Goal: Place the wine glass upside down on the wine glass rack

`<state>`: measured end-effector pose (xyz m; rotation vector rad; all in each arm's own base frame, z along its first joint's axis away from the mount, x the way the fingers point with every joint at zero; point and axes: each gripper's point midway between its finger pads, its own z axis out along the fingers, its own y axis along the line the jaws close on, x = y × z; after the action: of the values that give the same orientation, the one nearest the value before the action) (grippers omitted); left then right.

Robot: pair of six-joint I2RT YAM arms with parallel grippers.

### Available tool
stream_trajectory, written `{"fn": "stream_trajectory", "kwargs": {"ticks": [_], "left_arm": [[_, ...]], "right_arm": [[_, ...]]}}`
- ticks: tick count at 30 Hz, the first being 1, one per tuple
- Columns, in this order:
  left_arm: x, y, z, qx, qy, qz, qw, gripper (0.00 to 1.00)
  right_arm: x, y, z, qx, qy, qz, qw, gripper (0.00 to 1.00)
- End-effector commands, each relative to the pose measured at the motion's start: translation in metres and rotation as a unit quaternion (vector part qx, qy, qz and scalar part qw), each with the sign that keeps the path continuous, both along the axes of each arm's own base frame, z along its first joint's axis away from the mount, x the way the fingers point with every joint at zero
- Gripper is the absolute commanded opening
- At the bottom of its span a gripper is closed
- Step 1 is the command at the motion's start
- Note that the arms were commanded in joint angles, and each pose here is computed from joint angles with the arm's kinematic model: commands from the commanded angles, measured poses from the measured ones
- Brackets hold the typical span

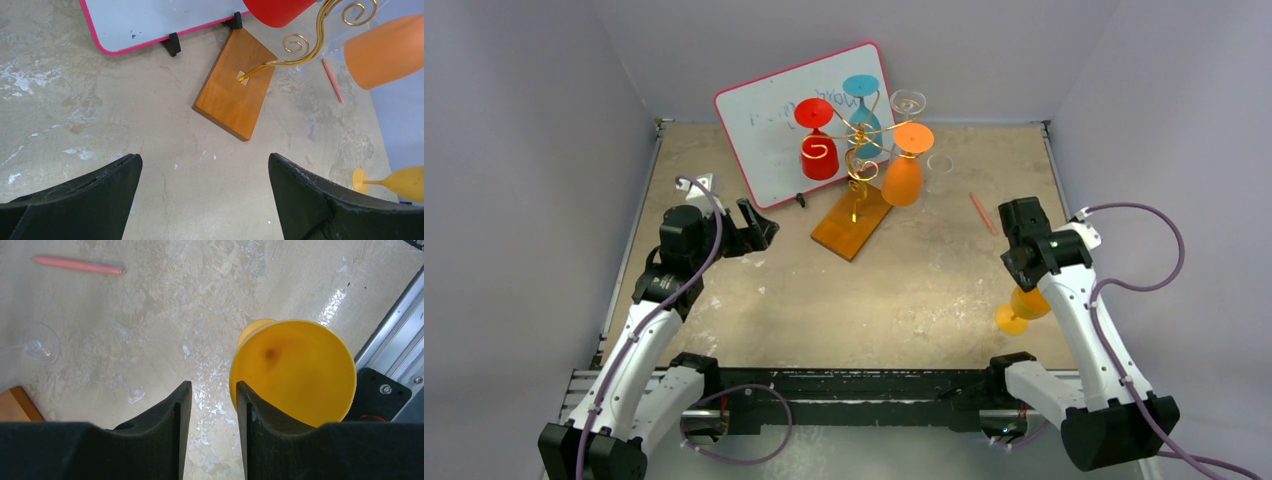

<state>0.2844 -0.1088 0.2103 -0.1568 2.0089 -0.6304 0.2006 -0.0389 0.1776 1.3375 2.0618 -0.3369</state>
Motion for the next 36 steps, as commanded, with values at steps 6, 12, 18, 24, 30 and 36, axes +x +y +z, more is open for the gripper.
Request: {"fn": "stream_trajectory", "kwargs": {"ticks": [6, 12, 18, 24, 30, 36], "left_arm": [[0.003, 0.006, 0.025, 0.012, -0.043, 0.007, 0.999, 0.96], [0.001, 0.008, 0.027, 0.013, -0.051, 0.012, 0.999, 0.94], [0.001, 0.009, 0.029, 0.011, -0.055, 0.018, 0.998, 0.94], [-0.002, -0.001, 0.037, 0.004, -0.056, -0.015, 0.998, 0.94], [-0.006, -0.021, 0.074, -0.045, -0.097, -0.059, 0.993, 0.92], [-0.005, -0.027, 0.111, -0.083, -0.145, -0.065, 0.984, 0.89]], "right_arm": [[-0.001, -0.003, -0.01, 0.0, 0.003, -0.031, 0.999, 0.36], [0.006, -0.001, -0.006, 0.002, -0.01, -0.012, 1.0, 0.09], [0.011, 0.0, -0.001, -0.003, -0.031, 0.02, 0.999, 0.0], [0.018, 0.0, 0.025, -0.024, -0.059, 0.066, 0.996, 0.0], [0.027, 0.002, 0.052, -0.042, -0.084, 0.113, 0.989, 0.0], [0.038, 0.015, 0.081, -0.048, -0.125, 0.191, 0.972, 0.0]]}}
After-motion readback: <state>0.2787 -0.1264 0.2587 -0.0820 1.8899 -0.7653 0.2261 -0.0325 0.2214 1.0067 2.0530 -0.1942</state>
